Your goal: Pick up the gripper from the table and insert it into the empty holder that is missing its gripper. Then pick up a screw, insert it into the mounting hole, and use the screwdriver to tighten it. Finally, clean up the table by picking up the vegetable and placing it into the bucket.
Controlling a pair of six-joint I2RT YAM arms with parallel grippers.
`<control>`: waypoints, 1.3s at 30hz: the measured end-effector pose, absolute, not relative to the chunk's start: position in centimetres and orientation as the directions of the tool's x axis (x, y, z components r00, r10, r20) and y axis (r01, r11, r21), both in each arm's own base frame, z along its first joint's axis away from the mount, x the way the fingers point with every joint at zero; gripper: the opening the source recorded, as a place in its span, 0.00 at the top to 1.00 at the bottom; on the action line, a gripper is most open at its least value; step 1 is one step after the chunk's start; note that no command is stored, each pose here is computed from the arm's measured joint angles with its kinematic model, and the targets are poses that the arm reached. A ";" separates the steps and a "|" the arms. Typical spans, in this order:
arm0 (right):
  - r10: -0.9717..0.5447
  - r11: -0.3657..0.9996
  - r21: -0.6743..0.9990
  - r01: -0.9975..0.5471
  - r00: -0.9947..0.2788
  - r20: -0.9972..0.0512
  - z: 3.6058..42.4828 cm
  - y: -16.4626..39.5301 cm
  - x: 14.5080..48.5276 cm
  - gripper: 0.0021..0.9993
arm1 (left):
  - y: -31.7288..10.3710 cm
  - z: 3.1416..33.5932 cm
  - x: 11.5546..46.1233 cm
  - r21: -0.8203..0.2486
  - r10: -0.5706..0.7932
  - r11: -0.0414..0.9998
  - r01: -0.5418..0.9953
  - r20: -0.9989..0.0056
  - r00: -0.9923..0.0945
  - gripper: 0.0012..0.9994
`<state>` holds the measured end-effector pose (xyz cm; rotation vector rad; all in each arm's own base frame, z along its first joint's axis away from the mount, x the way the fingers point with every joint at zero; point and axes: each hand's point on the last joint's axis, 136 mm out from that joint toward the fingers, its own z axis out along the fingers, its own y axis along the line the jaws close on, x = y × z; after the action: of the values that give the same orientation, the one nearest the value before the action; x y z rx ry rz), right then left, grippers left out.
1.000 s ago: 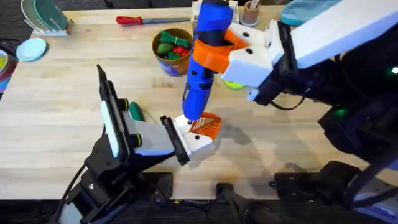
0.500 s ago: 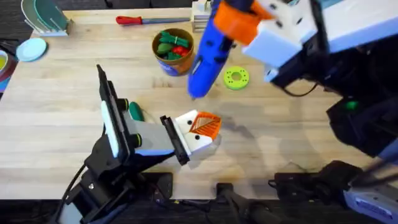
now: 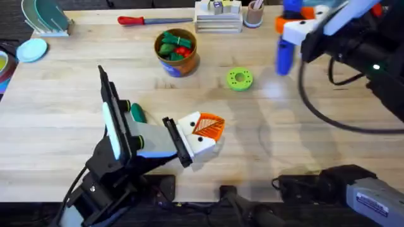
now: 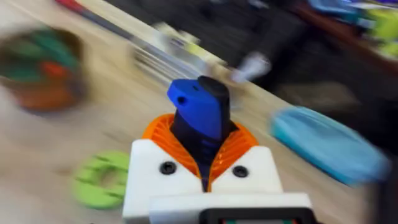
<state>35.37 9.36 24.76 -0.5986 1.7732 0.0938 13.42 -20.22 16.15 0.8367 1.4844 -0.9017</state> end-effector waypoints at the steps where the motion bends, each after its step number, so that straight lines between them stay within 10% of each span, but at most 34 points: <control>1: -0.406 0.868 -0.314 -0.384 -0.186 -0.895 24.2 7.9 36.0 0.98 | -20.2 16.1 13.4 -0.079 0.013 0.451 0.889 -0.995 -0.095 1.00; 6: -0.660 0.744 -0.630 -0.222 -0.388 -0.643 19.7 1.5 38.3 0.98 | -20.2 16.1 13.4 -0.079 0.013 0.451 0.889 -0.995 -0.095 1.00; 15: -0.854 0.433 -0.763 -0.480 -0.488 -0.179 9.9 -0.7 39.0 0.98 | -20.2 16.1 13.4 -0.079 0.013 0.451 0.889 -0.995 -0.095 1.00; 25: -0.916 0.294 -0.688 -0.663 -0.402 -0.003 5.2 1.0 37.7 0.97 | -20.2 16.1 13.4 -0.079 0.013 0.451 0.889 -0.995 -0.095 1.00; 28: -0.926 0.275 -0.650 -0.708 -0.377 0.019 4.4 1.5 36.8 0.83 | -20.2 16.1 13.4 -0.079 0.013 0.451 0.889 -0.995 -0.095 1.00; 34: -0.935 0.253 -0.657 -0.710 -0.354 0.023 5.7 2.1 37.4 0.04 | -20.2 16.1 13.4 -0.079 0.013 0.451 0.889 -0.995 -0.095 1.00; 39: -0.947 0.224 -0.642 -0.734 -0.321 0.036 5.7 3.3 36.8 0.01 | -20.2 16.1 13.4 -0.079 0.013 0.451 0.889 -0.995 -0.095 1.00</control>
<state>36.82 3.33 5.65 -1.5570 2.1417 -0.8094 13.42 -20.22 16.15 0.8369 1.4842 -0.9015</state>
